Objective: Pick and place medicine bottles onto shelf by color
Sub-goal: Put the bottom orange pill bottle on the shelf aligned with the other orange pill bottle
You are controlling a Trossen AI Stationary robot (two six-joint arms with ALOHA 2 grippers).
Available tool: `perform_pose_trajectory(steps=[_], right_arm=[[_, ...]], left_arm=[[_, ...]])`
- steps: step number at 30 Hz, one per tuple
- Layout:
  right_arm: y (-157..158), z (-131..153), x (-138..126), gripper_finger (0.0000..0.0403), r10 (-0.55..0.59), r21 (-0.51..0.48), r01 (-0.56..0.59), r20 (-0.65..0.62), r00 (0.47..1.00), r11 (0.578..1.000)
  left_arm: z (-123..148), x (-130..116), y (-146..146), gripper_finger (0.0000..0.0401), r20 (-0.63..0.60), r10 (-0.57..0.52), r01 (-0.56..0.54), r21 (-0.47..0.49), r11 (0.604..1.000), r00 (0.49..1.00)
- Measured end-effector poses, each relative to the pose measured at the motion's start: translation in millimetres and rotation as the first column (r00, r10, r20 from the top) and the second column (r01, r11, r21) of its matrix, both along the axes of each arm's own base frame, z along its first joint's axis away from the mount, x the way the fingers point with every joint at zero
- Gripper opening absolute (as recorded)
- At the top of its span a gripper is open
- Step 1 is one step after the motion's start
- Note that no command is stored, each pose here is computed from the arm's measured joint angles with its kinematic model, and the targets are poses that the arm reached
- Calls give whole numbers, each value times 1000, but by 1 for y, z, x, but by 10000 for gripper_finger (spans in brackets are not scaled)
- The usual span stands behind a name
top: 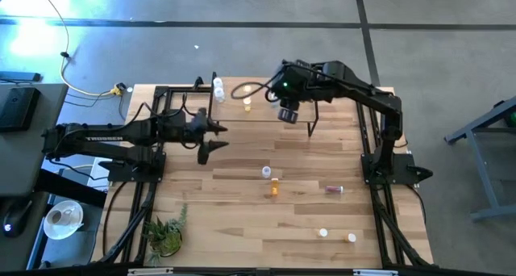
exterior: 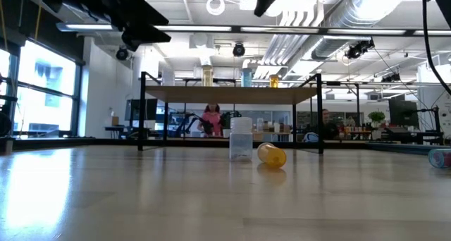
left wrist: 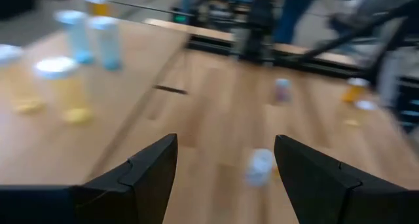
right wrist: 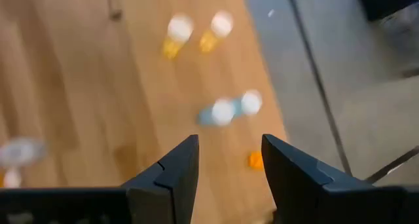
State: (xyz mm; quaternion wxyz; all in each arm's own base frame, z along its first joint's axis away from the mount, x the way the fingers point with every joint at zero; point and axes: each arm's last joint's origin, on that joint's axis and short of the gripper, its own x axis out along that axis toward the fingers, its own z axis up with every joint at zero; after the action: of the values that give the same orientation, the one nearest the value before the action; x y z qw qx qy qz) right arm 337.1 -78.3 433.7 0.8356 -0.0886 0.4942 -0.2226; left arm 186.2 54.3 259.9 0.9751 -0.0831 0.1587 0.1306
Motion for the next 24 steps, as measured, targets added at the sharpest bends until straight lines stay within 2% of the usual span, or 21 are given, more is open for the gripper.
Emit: perform_pose_trajectory(steps=[5,11,18,24], right_arm=[[6,-6,-9,158,-6,66,12,-93,996,998],[12,-5,-10,158,63,166,-50,-73,995,985],[16,2,-20,158,29,183,-22,-34,999,983],[31,-18,-41,158,-26,204,46,-101,995,978]], left_arm=[[0,1,-4,243,16,-74,74,-55,996,997],[0,2,-9,243,16,-102,103,-56,993,995],[-2,3,-14,243,-1,-125,125,-62,990,992],[-4,2,-15,243,-28,-128,125,-72,989,991]])
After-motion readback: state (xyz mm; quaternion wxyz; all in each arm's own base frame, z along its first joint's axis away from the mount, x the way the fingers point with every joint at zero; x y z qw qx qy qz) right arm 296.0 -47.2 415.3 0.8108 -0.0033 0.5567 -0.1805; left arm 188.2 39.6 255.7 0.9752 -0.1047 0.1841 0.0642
